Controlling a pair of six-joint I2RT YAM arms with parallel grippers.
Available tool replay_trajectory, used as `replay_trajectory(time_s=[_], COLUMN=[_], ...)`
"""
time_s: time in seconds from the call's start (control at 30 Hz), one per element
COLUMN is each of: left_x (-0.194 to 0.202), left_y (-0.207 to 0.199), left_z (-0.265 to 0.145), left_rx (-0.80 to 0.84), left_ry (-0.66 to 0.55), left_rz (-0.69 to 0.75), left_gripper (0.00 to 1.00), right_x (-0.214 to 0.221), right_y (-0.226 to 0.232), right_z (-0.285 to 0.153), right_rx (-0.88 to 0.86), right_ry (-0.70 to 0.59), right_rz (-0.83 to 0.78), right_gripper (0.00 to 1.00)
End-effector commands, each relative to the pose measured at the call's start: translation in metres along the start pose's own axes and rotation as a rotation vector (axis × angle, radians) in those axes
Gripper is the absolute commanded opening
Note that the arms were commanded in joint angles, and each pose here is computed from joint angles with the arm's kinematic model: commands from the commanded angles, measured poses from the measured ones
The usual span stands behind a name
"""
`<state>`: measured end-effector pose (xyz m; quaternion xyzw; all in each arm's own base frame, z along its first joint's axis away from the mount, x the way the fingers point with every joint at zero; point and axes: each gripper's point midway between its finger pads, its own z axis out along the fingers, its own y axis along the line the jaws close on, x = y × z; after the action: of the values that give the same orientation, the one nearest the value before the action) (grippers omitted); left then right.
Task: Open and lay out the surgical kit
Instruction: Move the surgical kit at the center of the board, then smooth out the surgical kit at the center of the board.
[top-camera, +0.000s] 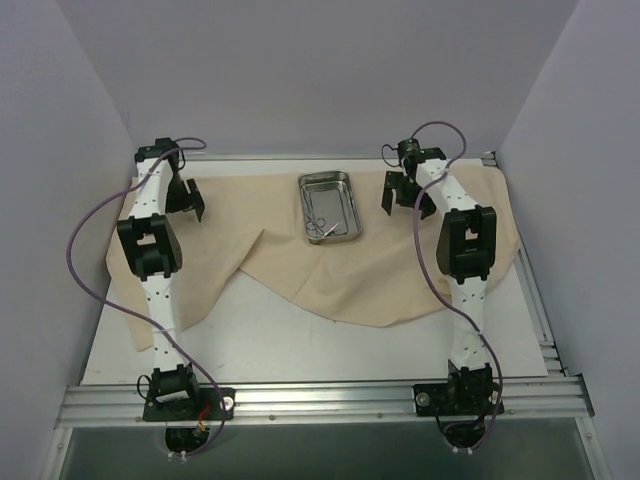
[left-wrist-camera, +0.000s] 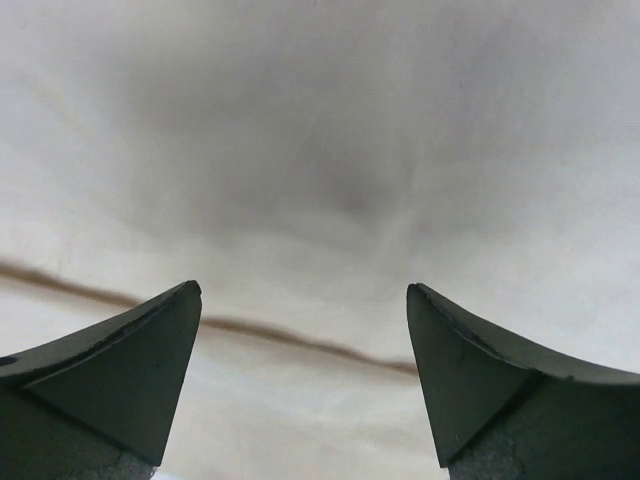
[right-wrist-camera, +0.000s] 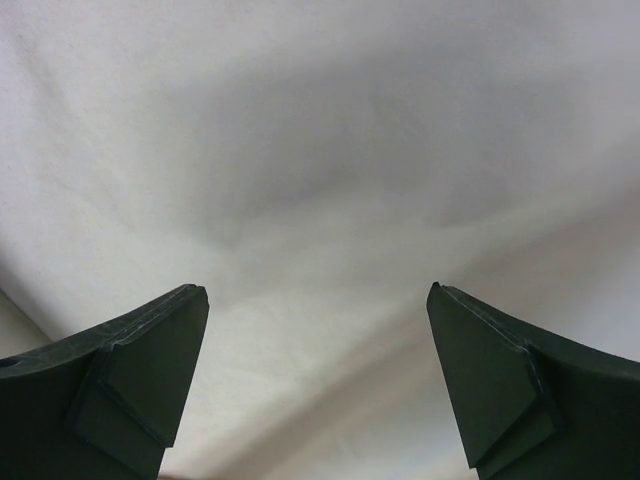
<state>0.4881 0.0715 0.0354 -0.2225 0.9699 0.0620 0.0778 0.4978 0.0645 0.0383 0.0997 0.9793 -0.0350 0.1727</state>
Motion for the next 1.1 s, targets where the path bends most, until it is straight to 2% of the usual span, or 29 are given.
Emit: replay_trajectory(time_s=[0.0,0.03,0.1,0.13,0.2,0.23,0.3,0.37,0.4,0.57,0.83,1.07], left_x=[-0.019,-0.016,-0.007,0.005,0.024,0.043,0.063,0.092,0.098,0.137,0.136,0.132], left_y=[0.012,0.004,0.003,0.001,-0.005,-0.005,-0.005,-0.005,-0.001,0.002,0.002,0.0], left_z=[-0.099,-0.109,-0.141,-0.127,-0.139,-0.125,-0.133,-0.119,-0.128,-0.121,-0.134,-0.14], left_rx=[0.047,0.075,0.11,0.112,0.164,0.159,0.188,0.196,0.206,0.243,0.267,0.279], left_ry=[-0.203,-0.221,-0.278,-0.243,-0.232,-0.176,-0.162,-0.1,-0.12,-0.067,-0.086,-0.094], left_rz=[-0.06,-0.06,-0.059,-0.049,-0.045,-0.036,-0.032,-0.021,-0.024,-0.011,0.005,0.004], left_gripper=[0.93,0.93,0.93,0.93,0.91,0.9,0.89,0.89,0.89,0.89,0.87,0.85], right_x=[-0.016,0.001,0.016,0.041,0.06,0.073,0.102,0.124,0.132,0.155,0.192,0.192], right_y=[-0.05,-0.062,-0.078,-0.092,-0.104,-0.111,-0.126,-0.135,-0.138,-0.157,-0.155,-0.153], right_z=[-0.1,-0.105,-0.132,-0.129,-0.146,-0.149,-0.156,-0.158,-0.159,-0.161,-0.137,-0.124], right_rx=[0.155,0.192,0.218,0.261,0.259,0.275,0.31,0.338,0.349,0.368,0.34,0.336], right_ry=[-0.097,-0.049,-0.053,0.013,0.026,0.053,0.113,0.157,0.179,0.21,0.305,0.322], right_rz=[0.03,0.029,0.059,0.06,0.088,0.09,0.094,0.097,0.105,0.165,0.178,0.169], right_gripper=[0.99,0.99,1.0,0.99,0.98,0.96,0.95,0.94,0.94,0.93,0.87,0.82])
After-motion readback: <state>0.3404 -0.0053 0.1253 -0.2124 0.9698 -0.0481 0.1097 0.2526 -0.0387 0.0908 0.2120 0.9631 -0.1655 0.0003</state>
